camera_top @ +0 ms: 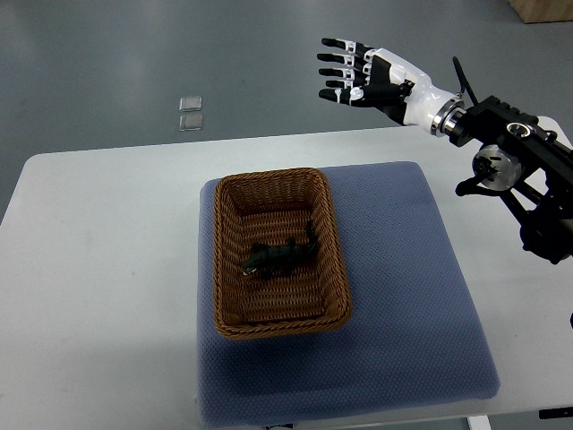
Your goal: Place crocodile in brown basket with right hand
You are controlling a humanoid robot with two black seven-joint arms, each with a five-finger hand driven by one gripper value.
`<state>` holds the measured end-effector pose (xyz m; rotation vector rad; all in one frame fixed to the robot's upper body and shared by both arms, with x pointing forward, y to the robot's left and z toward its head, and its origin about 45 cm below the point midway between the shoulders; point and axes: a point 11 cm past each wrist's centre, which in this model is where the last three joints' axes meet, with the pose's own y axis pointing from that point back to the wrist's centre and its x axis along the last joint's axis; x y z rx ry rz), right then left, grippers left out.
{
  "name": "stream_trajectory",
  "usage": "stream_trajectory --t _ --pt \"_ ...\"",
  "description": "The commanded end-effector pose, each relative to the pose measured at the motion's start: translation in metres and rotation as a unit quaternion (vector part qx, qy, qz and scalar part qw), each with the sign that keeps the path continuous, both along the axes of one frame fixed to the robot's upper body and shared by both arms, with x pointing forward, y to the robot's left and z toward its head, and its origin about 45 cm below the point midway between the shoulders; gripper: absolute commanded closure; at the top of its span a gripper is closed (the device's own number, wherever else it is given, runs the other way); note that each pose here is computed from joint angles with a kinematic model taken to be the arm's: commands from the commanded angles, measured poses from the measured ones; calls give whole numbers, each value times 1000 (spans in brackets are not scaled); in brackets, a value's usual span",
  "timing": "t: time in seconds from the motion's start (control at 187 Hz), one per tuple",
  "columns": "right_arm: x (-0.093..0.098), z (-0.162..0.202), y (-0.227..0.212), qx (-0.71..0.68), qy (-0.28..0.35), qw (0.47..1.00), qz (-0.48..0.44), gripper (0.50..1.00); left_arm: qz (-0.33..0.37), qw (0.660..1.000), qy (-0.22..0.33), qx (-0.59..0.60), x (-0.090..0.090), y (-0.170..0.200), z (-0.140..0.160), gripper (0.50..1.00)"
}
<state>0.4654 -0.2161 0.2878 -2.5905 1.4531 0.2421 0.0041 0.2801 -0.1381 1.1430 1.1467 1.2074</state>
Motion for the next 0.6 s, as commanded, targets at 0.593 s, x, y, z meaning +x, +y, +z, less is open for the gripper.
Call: stream_trajectory --t 0.593 --pt "-2 -87 -67 290 145 932 -164 576 -1 1000 0 -1 0 -2 0 500"
